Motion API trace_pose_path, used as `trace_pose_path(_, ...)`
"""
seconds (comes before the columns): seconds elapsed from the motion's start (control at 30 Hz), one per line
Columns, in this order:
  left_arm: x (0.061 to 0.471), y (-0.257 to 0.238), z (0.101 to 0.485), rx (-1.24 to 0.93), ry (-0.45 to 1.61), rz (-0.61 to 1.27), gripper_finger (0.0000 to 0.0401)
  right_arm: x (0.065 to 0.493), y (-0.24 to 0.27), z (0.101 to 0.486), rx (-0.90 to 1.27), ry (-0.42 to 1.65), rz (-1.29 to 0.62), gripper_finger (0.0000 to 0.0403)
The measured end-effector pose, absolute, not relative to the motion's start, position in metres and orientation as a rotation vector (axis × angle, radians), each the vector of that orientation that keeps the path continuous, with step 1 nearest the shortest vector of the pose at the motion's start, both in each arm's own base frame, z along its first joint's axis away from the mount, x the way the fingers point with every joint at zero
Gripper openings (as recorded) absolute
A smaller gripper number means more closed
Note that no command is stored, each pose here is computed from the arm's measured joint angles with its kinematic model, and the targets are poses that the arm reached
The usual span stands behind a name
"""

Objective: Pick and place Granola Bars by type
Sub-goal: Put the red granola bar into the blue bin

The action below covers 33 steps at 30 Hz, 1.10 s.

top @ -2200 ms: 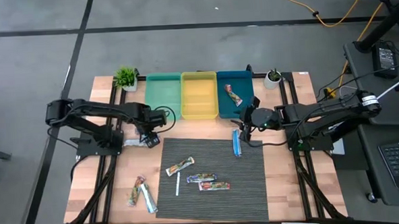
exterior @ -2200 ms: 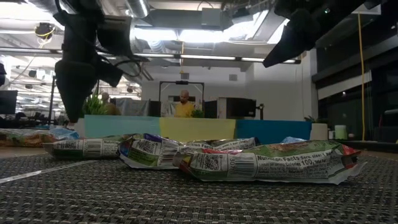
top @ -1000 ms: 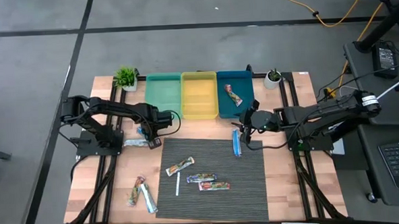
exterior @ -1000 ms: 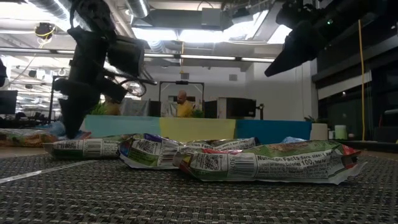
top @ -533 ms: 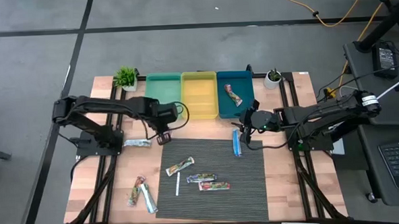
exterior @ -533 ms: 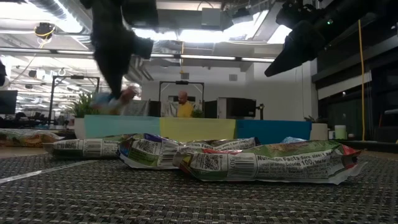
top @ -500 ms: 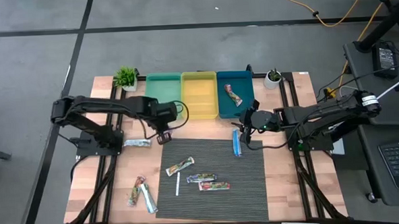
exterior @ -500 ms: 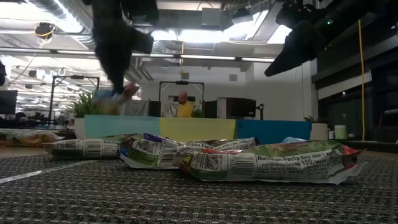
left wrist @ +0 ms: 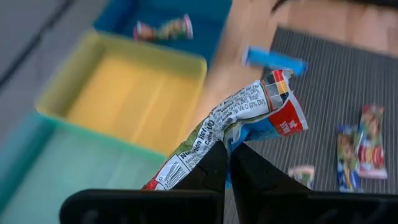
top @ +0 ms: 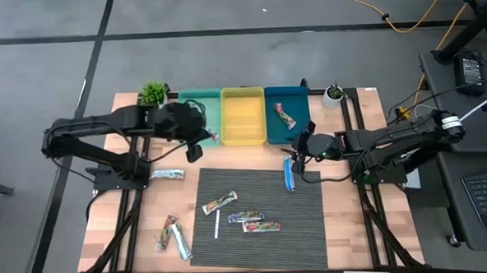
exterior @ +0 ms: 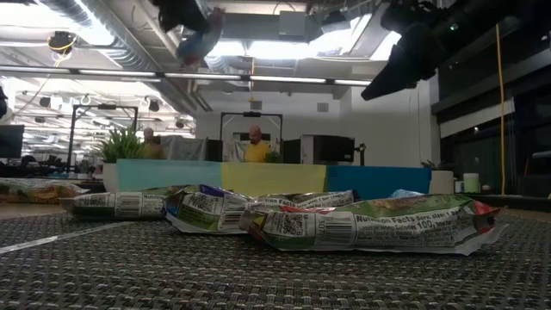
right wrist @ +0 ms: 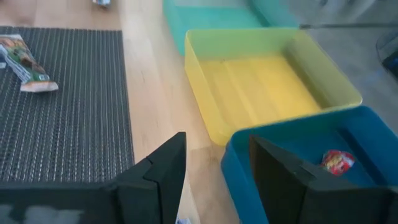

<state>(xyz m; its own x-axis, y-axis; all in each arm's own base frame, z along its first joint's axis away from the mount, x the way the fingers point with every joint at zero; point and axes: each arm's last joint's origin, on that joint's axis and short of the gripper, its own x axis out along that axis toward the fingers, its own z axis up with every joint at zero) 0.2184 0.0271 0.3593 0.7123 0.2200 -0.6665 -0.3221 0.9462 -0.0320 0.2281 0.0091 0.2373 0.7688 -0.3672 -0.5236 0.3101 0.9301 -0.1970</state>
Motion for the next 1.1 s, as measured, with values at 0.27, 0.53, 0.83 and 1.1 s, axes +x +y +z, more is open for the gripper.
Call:
trace_pose_path(0.27,0.213,0.027,0.372,-0.091,0.622,0.278,0.0004,0.233,0.009,0.245,-0.153,0.514,-0.355,0.0174)
trace_pose_path(0.53,0.22,0.027,0.382,-0.031,0.504,0.234,0.0004,0.24,0.001,0.259,-0.232,0.379,-0.374,0.0175)
trace_pose_path(0.83,0.224,0.026,0.39,-0.008,0.411,0.186,0.0004,0.245,-0.016,0.276,-0.261,0.205,-0.292,0.0176)
trace_pose_path(1.1,0.231,0.026,0.394,0.018,0.356,0.162,0.0004,0.246,-0.029,0.287,-0.266,0.077,-0.195,0.0246)
